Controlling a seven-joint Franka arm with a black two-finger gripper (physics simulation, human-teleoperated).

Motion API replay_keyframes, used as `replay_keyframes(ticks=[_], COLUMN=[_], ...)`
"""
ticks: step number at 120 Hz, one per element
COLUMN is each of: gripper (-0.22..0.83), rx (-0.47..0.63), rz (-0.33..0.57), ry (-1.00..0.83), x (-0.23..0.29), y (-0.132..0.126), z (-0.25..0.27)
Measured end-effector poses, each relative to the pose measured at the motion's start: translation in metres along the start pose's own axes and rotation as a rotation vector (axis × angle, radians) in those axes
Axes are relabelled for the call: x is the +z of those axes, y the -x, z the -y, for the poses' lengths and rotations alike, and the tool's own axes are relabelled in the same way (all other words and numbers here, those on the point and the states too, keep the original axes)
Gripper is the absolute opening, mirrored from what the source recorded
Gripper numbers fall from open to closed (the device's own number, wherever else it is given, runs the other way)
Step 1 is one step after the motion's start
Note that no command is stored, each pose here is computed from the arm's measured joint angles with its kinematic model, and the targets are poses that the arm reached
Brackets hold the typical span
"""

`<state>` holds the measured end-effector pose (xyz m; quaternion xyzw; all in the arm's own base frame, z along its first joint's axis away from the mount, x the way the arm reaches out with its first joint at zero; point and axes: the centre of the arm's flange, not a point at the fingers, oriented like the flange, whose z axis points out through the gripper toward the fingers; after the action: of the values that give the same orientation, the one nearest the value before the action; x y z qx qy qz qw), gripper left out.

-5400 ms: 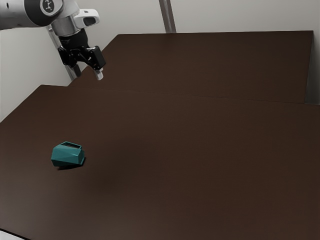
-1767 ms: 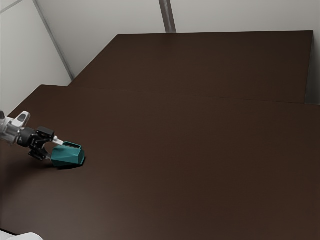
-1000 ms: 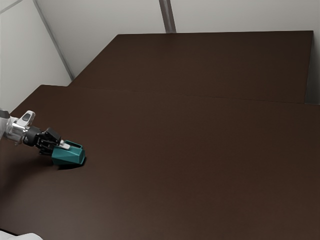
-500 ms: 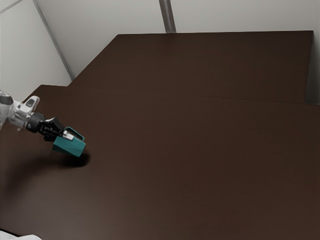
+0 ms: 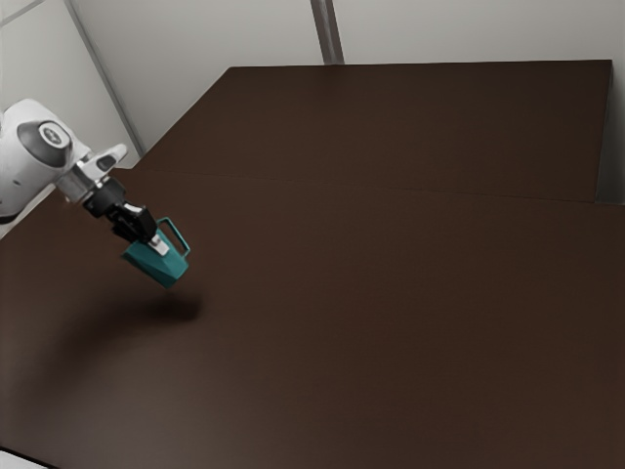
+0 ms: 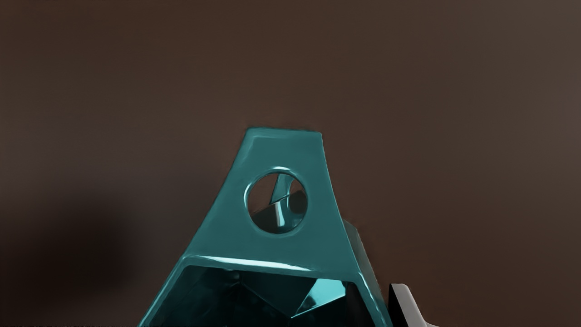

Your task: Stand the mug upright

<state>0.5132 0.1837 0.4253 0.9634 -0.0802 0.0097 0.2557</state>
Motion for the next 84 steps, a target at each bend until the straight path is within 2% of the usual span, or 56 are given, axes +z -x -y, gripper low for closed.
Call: replay_keyframes(ticks=[36, 84], gripper=[-0.15, -0.16], rx=[0.100, 0.146], rz=[0.066, 0.112], ry=[-0.174, -0.357], x=[0.017, 0.042], y=[0.008, 0.014], z=[-0.048, -0.083])
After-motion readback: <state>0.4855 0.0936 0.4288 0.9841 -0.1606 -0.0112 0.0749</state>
